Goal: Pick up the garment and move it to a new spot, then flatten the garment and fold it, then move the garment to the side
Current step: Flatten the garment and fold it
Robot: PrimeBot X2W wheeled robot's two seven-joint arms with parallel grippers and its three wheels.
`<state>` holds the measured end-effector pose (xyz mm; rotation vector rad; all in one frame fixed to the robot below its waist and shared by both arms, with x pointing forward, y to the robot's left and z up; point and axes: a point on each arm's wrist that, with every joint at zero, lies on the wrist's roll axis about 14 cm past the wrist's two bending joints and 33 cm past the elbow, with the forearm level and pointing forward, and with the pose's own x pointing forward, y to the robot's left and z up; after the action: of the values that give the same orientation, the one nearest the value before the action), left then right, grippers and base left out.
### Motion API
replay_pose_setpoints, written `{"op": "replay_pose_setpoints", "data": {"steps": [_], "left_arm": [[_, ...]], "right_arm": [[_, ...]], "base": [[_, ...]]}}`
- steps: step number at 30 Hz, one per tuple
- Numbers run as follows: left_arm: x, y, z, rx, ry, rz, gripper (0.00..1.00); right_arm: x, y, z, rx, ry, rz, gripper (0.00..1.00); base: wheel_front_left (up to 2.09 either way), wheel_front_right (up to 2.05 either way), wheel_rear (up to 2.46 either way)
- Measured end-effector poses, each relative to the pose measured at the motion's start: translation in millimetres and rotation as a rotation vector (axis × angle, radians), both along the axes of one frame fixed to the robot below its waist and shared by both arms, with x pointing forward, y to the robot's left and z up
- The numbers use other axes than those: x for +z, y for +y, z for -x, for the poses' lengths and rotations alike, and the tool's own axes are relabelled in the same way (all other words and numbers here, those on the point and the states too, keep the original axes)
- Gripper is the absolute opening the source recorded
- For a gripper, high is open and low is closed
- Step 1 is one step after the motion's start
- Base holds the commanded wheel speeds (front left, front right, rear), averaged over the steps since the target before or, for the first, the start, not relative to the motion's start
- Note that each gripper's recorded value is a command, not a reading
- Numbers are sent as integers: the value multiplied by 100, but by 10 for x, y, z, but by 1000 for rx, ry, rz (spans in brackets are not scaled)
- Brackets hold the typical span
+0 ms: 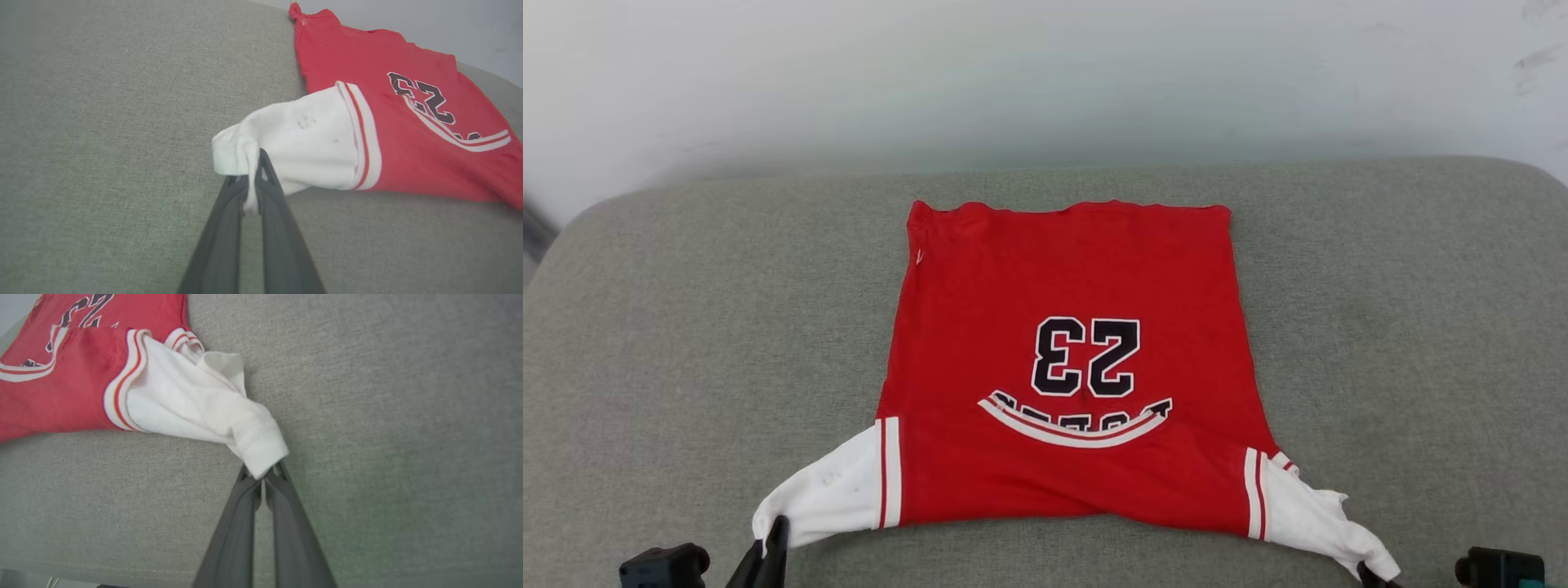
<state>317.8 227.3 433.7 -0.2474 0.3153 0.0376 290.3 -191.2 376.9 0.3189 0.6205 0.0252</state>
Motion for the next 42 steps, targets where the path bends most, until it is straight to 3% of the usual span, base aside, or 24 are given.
{"op": "replay_pose_setpoints", "data": {"steps": [1, 4, 9, 14, 22, 27, 34, 42], "left_arm": [[40, -23, 0, -2, -14, 3, 0], [145, -73, 2, -9, -48, -4, 0], [343, -124, -62, -5, -117, -9, 0], [557, -161, -160, 7, -201, -8, 0], [678, -201, -345, 29, -268, 5, 0], [635, -198, -510, 37, -276, 8, 0], [440, -172, -692, 51, -245, 12, 0], [189, -91, -726, 71, -181, 5, 0]], "right_arm": [[44, 17, -37, 5, -17, -1, 100], [229, 66, -211, 12, -98, -8, 100], [757, -61, -810, -16, -308, 20, 100], [1083, -190, -1492, -14, -378, 57, 100], [1120, -70, -2566, 108, -215, 130, 100], [860, 103, -3031, 187, -41, 186, 100], [298, 514, -3369, 283, 172, 193, 100], [-270, 833, -3359, 338, 350, 142, 100]], "base": [[0, 0, 0], [0, 0, 0], [0, 0, 0], [0, 0, 0], [0, 0, 0], [0, 0, 0], [0, 0, 0], [0, 0, 0]]}}
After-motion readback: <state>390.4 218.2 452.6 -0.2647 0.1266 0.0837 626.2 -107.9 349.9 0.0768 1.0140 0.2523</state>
